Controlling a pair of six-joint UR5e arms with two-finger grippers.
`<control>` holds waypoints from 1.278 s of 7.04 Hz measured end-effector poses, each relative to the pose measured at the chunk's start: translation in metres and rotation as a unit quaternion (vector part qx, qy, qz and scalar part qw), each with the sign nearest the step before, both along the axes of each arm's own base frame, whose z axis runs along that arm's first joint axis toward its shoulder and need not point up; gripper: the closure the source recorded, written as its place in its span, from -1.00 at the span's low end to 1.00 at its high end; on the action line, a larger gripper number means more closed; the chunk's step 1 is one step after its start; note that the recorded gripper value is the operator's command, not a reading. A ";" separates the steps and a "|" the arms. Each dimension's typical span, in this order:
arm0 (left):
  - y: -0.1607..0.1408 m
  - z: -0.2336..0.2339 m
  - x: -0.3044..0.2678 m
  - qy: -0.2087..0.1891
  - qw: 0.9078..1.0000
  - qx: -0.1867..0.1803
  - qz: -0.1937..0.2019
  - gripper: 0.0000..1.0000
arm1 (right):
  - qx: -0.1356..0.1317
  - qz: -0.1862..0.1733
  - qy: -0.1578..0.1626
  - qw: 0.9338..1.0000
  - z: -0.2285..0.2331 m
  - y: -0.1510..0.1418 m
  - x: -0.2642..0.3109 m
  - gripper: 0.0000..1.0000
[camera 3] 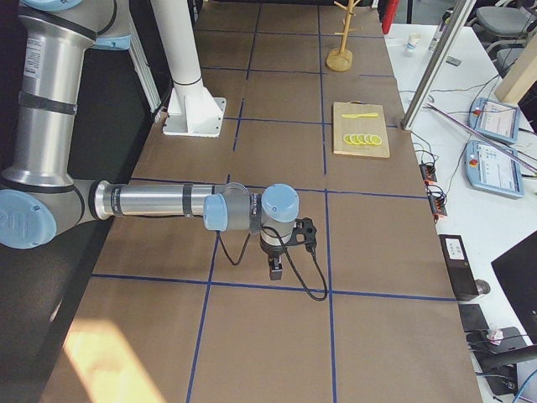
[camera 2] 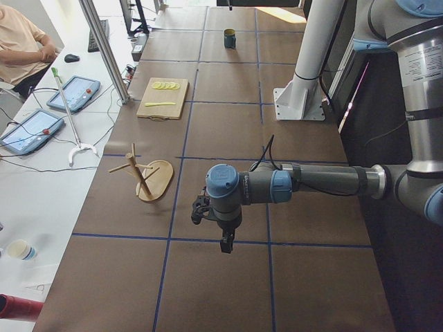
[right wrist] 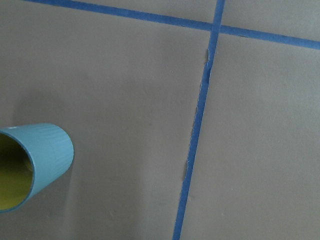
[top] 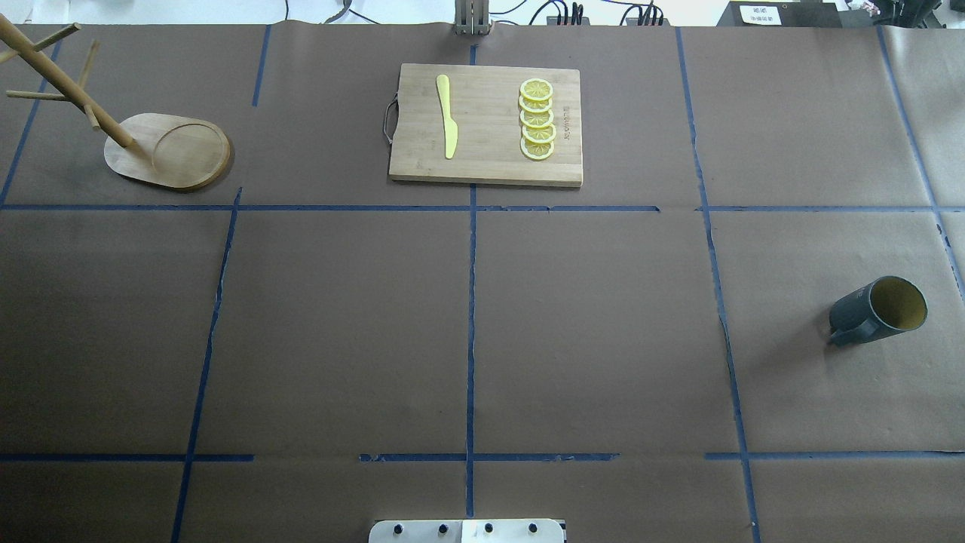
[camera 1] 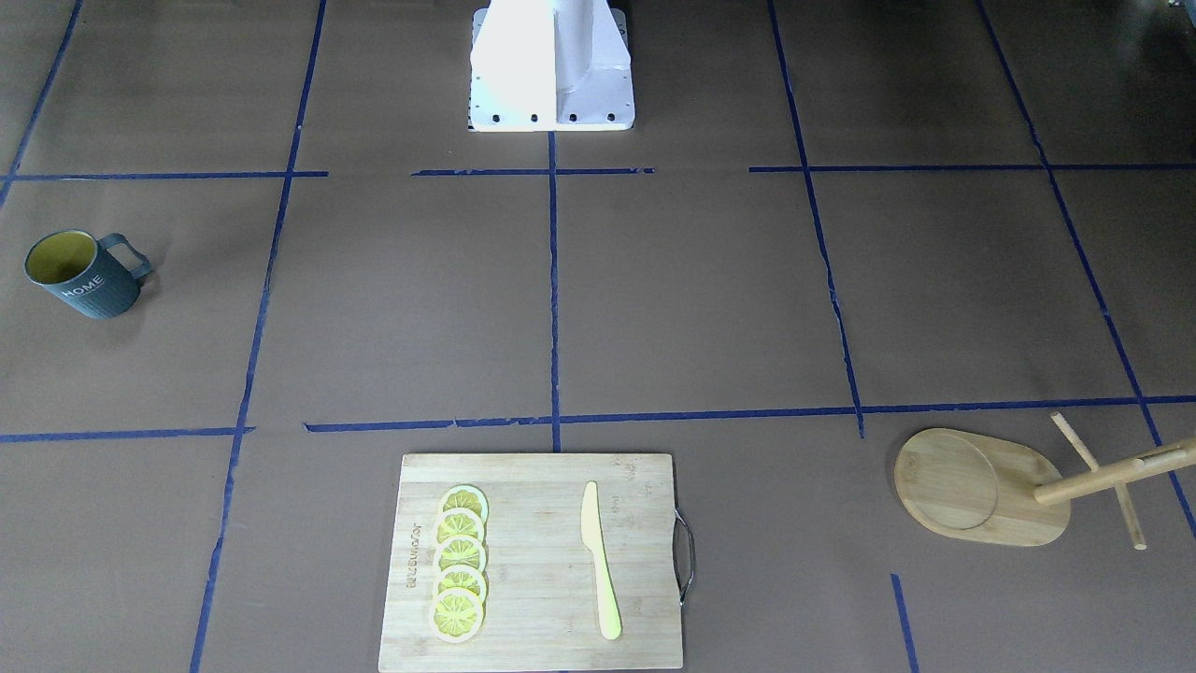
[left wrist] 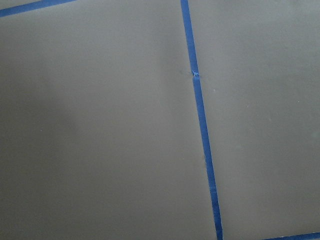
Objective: Hang cup on storage rack
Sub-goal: 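Lower the right gripper onto the blue mug lying on its side and grasp it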
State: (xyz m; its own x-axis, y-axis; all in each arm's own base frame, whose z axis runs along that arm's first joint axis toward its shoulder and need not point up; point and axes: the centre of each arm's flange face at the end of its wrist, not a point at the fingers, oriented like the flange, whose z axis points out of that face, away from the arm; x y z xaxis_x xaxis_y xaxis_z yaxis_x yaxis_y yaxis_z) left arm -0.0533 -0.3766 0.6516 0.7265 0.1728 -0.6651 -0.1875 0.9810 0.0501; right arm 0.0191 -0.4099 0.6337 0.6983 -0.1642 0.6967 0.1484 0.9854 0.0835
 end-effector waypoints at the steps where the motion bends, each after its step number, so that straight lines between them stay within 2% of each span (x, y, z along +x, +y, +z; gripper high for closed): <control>1: 0.000 0.000 0.000 0.000 1.000 0.000 0.000 -1.00 | 0.007 -0.003 0.000 1.000 -0.001 -0.001 -0.002 -1.00; 3: -0.001 0.002 0.001 0.000 1.000 -0.002 0.001 -1.00 | 0.045 -0.012 -0.004 0.999 -0.010 -0.007 -0.011 -1.00; 4: -0.001 0.004 0.001 0.000 1.000 -0.004 0.001 -1.00 | 0.054 -0.014 -0.008 0.998 -0.022 -0.010 -0.021 -1.00; 6: -0.001 0.005 0.001 0.000 1.000 -0.006 0.001 -1.00 | 0.040 0.009 -0.016 0.999 -0.066 -0.011 -0.073 -1.00; 7: -0.001 0.005 0.001 0.000 1.000 -0.006 0.001 -1.00 | 0.042 0.021 -0.023 0.999 -0.073 -0.008 -0.100 -1.00; 9: 0.000 0.006 0.001 0.000 1.000 -0.008 0.001 -1.00 | 0.060 0.029 -0.035 0.997 -0.050 -0.004 -0.126 -1.00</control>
State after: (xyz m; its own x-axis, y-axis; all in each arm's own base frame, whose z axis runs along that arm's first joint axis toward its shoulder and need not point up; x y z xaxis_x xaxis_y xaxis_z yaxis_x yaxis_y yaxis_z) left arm -0.0528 -0.3769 0.6578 0.7267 0.1638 -0.6672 -0.1891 0.9813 0.0349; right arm -0.1064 -0.4137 0.5837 0.6590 -0.2096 0.7223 0.0802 0.9745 0.2096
